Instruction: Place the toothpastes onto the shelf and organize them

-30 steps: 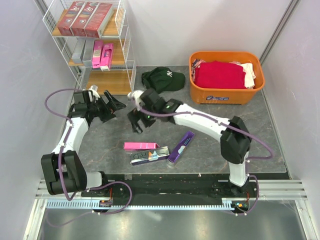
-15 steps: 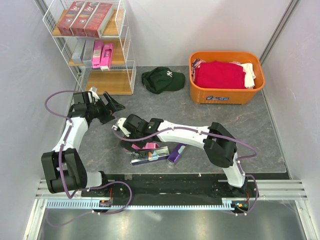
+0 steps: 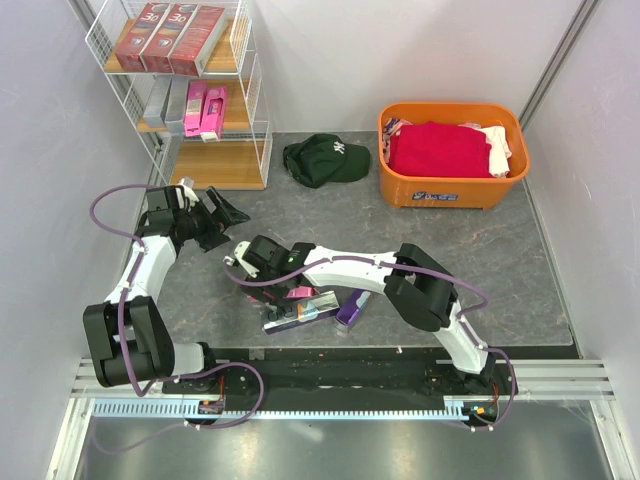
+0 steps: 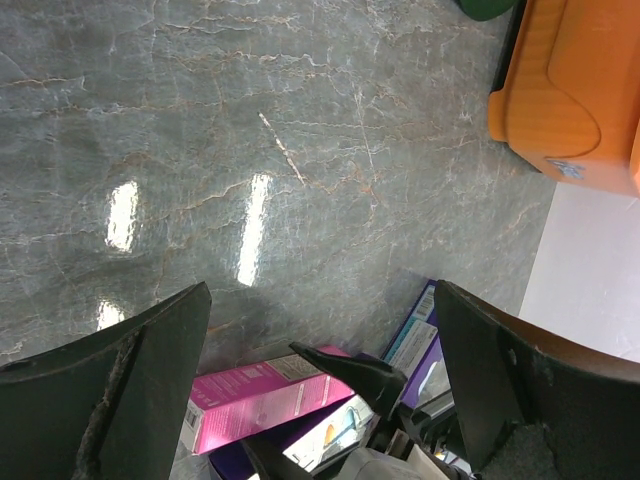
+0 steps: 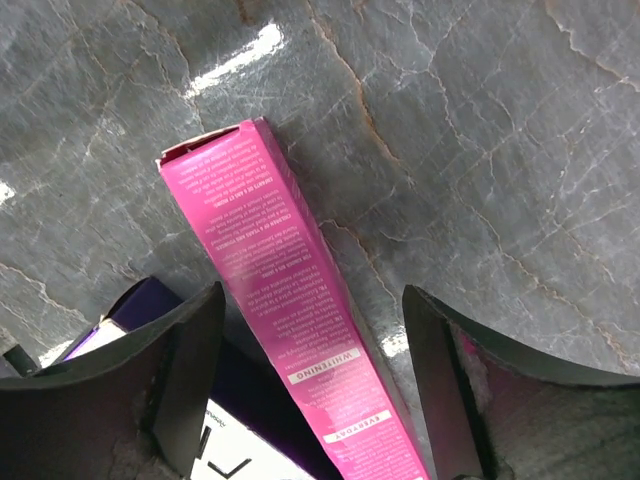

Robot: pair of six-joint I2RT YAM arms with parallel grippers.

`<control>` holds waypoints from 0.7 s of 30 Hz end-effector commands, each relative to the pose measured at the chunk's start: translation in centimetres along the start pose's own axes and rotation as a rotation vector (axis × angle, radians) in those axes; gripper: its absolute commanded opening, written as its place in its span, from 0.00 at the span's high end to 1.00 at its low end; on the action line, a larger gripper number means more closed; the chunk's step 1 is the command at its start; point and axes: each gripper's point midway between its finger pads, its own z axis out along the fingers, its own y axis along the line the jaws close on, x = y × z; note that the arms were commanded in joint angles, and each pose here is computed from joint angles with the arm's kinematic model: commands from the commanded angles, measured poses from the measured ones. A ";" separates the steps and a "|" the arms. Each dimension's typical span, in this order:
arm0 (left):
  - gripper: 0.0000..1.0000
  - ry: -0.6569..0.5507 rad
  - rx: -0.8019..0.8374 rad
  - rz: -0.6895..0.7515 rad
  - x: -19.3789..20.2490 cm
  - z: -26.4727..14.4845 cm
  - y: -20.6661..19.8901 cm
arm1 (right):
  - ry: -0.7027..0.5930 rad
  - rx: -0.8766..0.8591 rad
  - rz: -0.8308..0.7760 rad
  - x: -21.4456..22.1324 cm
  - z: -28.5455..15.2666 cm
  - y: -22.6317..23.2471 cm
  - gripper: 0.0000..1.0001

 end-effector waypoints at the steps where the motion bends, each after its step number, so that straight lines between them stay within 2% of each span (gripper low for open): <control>1: 0.00 -0.019 0.004 0.043 -0.3 -0.3 0.1 | -0.055 0.000 0.000 -2.2 0.1 0.0 0.25; 5: 0.00 -0.021 0.009 0.047 -0.2 -0.5 0.0 | -0.054 -0.004 0.009 -2.3 0.5 -0.1 0.48; 7: 0.00 -0.027 0.011 0.051 -0.2 -0.7 -0.1 | -0.077 -0.002 0.015 -3.1 -0.2 -0.3 0.53; 15: 0.00 -0.070 0.047 0.072 -1.5 -1.8 -1.7 | -0.224 -0.036 0.121 -7.6 -5.2 -3.4 0.57; 21: 0.00 -0.117 0.111 0.101 -3.4 -3.3 -4.7 | -0.408 0.031 0.202 -11.3 -12.9 -8.5 0.57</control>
